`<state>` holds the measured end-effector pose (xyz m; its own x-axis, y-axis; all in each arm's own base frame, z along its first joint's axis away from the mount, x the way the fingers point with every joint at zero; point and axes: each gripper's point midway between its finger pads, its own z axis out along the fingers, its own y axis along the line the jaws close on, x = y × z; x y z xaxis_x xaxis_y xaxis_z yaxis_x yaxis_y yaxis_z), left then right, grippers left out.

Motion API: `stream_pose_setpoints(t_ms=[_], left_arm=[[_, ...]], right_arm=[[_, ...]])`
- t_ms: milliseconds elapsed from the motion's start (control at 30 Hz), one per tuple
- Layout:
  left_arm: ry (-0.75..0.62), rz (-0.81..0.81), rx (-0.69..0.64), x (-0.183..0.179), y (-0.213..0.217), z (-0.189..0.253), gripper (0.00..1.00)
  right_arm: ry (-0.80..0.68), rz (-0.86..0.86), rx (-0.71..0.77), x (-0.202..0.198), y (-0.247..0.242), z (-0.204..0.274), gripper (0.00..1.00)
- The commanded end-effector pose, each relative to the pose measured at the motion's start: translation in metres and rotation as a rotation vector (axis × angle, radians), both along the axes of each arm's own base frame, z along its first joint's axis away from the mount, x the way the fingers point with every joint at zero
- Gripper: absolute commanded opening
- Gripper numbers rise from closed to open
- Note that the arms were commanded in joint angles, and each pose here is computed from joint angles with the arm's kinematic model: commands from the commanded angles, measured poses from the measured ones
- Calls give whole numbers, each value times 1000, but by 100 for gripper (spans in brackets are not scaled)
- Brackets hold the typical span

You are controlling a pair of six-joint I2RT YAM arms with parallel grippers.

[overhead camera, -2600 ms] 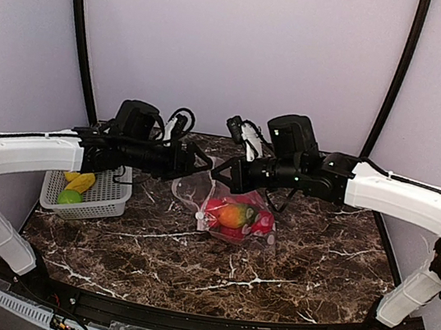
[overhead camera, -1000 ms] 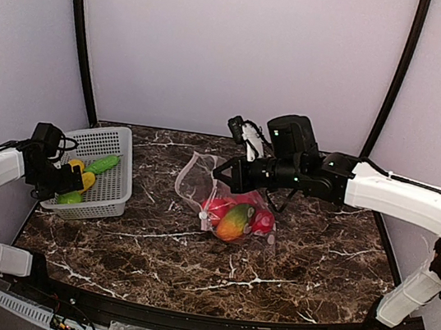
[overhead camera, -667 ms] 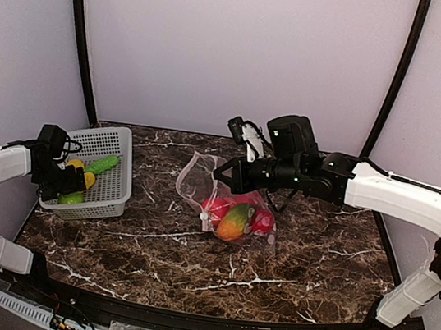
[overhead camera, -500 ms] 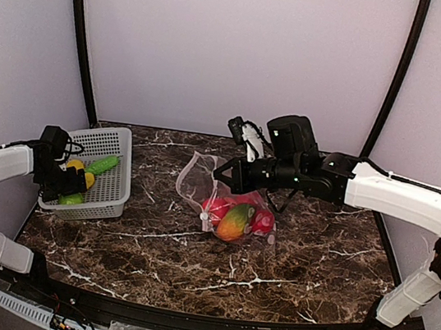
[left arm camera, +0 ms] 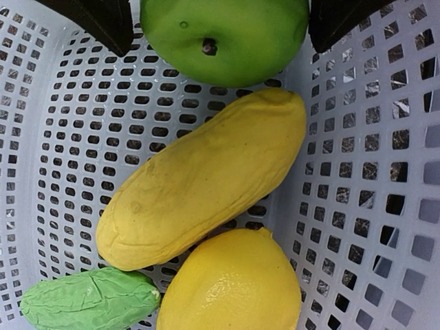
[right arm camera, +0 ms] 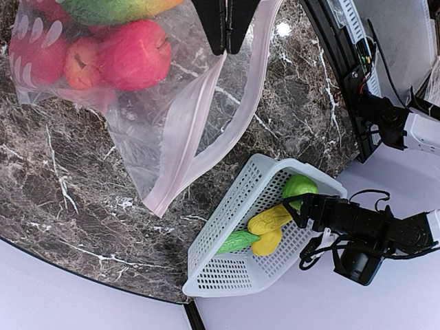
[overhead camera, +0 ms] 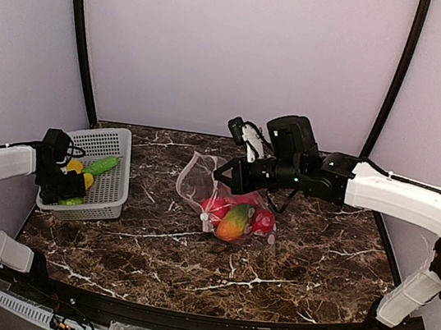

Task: Place the food in the zip-top bag and seal the zipper
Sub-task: Pick up the fake fruit from the bin, then place the fake fruit in the zipper food storage bag.

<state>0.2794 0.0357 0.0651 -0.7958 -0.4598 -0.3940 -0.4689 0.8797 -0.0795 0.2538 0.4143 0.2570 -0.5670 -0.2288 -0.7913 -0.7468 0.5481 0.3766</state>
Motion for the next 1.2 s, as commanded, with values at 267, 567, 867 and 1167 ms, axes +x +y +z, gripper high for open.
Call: stream_pose_setpoints(t_ms=[267,567,867,1167], left_arm=[[26,-10,22,-10,3,-3,82],[-45,-22,19,-6,1,18,79],[-246,-139,-79,4,-25,77,76],[-469,-406,-276,2,-98,155,71]], right_arm=[[-38,0,29,-1,1,18,0],[-40,-2,30,-2,0,19,0],[-40,6,36,-2,2,20,0],[-38,28,54,-3,8,26,0]])
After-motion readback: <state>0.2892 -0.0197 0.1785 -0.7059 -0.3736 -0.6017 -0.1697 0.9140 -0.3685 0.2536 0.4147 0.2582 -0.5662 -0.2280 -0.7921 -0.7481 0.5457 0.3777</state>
